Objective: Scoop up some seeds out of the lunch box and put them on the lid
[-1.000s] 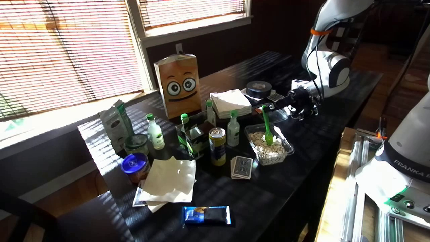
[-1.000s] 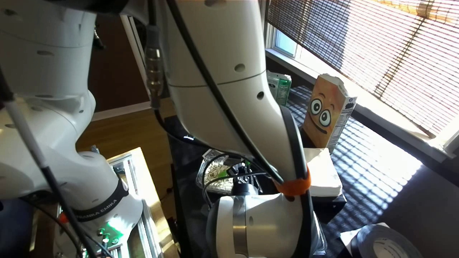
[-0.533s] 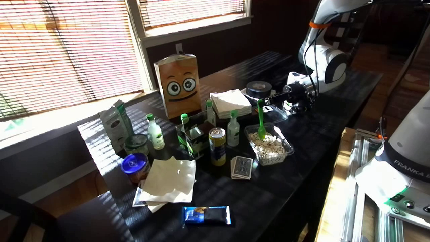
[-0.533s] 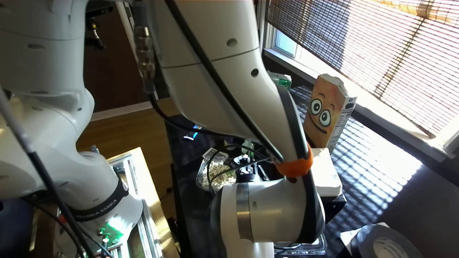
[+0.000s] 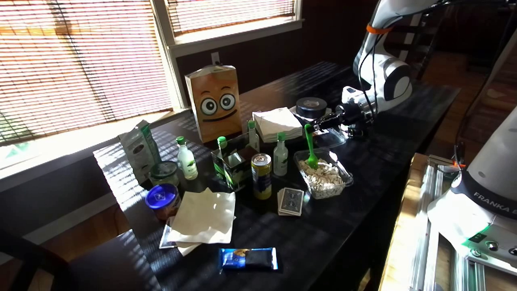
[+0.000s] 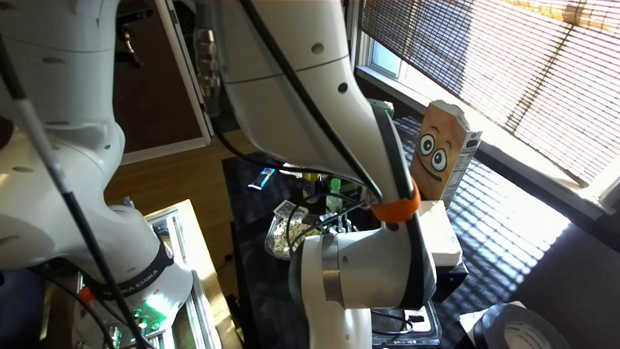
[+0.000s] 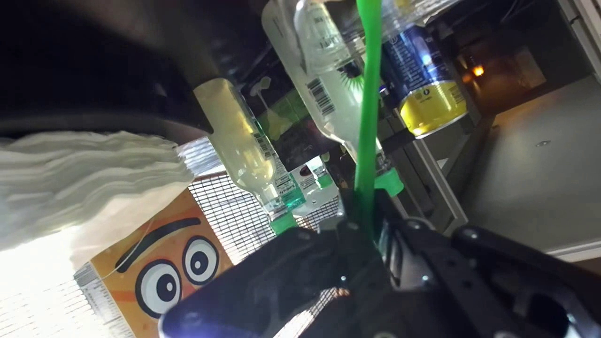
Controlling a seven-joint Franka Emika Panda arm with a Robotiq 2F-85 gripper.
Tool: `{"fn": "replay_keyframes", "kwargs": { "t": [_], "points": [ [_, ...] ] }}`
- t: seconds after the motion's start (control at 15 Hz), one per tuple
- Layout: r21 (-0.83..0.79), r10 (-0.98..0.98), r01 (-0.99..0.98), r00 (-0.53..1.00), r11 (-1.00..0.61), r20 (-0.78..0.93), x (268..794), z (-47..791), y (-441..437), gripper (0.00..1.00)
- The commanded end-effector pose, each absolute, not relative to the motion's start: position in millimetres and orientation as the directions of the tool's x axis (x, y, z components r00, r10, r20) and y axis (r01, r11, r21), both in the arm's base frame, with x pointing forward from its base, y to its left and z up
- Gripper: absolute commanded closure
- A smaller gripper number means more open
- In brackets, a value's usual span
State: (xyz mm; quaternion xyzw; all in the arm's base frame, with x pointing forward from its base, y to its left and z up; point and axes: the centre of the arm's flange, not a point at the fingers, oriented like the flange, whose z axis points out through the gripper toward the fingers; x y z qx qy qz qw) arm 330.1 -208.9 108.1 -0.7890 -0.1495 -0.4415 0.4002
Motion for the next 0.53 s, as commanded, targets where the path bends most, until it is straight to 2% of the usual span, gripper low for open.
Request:
{"fn": "replay_keyframes", "kwargs": {
  "t": [0.0, 0.47],
  "points": [
    [-0.562, -0.144, 0.506, 0.646, -0.654, 0.75, 326.0, 97.5, -195.0, 0.97],
    [-0.682, -0.238, 0.347, 0.757, -0.644, 0.609, 314.9, 85.7, -184.9, 0.97]
  ]
}}
